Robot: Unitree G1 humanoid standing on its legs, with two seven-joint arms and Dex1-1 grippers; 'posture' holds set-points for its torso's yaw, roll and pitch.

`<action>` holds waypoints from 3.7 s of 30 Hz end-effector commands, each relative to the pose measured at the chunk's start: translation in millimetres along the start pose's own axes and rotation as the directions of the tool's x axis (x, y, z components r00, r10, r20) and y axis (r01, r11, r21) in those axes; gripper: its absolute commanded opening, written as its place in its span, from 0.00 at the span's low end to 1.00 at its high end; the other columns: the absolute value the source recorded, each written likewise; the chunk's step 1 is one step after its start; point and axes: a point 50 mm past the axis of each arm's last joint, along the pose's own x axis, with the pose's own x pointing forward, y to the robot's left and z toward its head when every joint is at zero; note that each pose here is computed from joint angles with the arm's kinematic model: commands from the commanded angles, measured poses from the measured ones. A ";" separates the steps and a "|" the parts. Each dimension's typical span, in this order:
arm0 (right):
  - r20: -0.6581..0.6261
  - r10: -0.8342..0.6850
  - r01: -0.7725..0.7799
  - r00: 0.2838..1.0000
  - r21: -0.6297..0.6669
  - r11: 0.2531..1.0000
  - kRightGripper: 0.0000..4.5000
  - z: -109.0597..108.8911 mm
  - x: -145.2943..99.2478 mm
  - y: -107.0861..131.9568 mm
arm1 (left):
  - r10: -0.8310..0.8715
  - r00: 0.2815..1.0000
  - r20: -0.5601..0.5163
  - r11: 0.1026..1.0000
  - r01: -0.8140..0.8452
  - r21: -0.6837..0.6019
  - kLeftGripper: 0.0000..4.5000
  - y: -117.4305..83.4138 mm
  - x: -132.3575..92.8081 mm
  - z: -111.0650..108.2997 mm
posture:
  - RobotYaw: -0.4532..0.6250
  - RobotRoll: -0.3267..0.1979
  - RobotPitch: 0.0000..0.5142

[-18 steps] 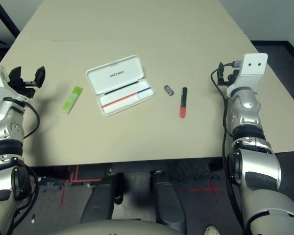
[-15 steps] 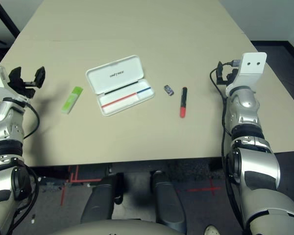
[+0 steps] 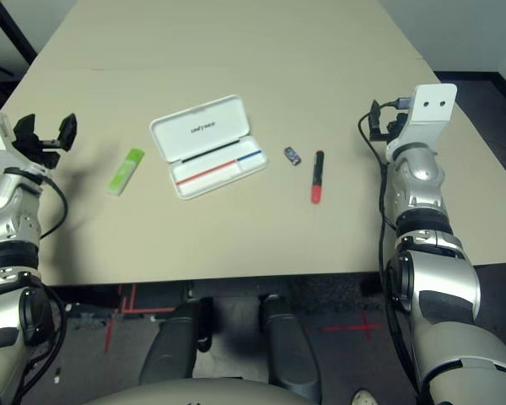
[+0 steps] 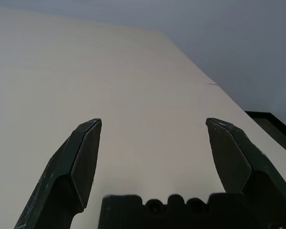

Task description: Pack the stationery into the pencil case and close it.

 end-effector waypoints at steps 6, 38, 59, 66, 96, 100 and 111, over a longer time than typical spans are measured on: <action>-0.003 0.099 -0.099 0.995 0.008 0.995 1.00 6.0 2.3 0.6 | -0.001 1.000 -0.015 1.000 0.001 -0.014 0.99 -2.1 -4.5 -8.7 | 0.44 0.62 0.36; -0.444 0.829 -0.919 0.341 0.027 0.393 1.00 30.9 -40.6 21.2 | -0.688 0.724 -0.060 0.725 0.688 -0.015 0.99 -89.4 -32.2 20.4 | 0.44 0.62 0.34; -0.466 0.829 -0.931 0.308 0.033 0.364 1.00 20.6 -42.6 28.9 | -0.780 0.309 -0.544 0.380 0.925 -0.019 0.99 -150.4 -47.7 4.6 | 0.45 0.62 0.34; -0.467 0.826 -0.929 0.316 0.027 0.370 1.00 19.5 -44.3 28.0 | -0.782 0.256 -0.568 0.341 0.939 -0.046 0.99 -159.4 -45.7 -5.4 | 0.42 0.62 0.34; -0.444 0.814 -0.911 0.375 -0.012 0.413 1.00 15.7 -45.3 28.4 | -0.691 0.173 -0.702 0.263 0.965 -0.021 0.36 -156.8 -37.5 -12.2 | 0.40 0.62 0.36; -0.443 0.815 -0.911 0.373 -0.010 0.411 1.00 14.1 -45.8 30.2 | -0.700 0.164 -0.695 0.234 0.972 -0.006 0.02 -156.4 -35.6 -7.8 | 0.40 0.62 0.36; -0.435 0.838 -0.929 0.329 0.012 0.371 1.00 13.7 -46.2 37.6 | -0.739 0.073 -0.669 0.063 0.997 0.040 0.01 -160.5 -44.2 12.4 | 0.42 0.62 0.35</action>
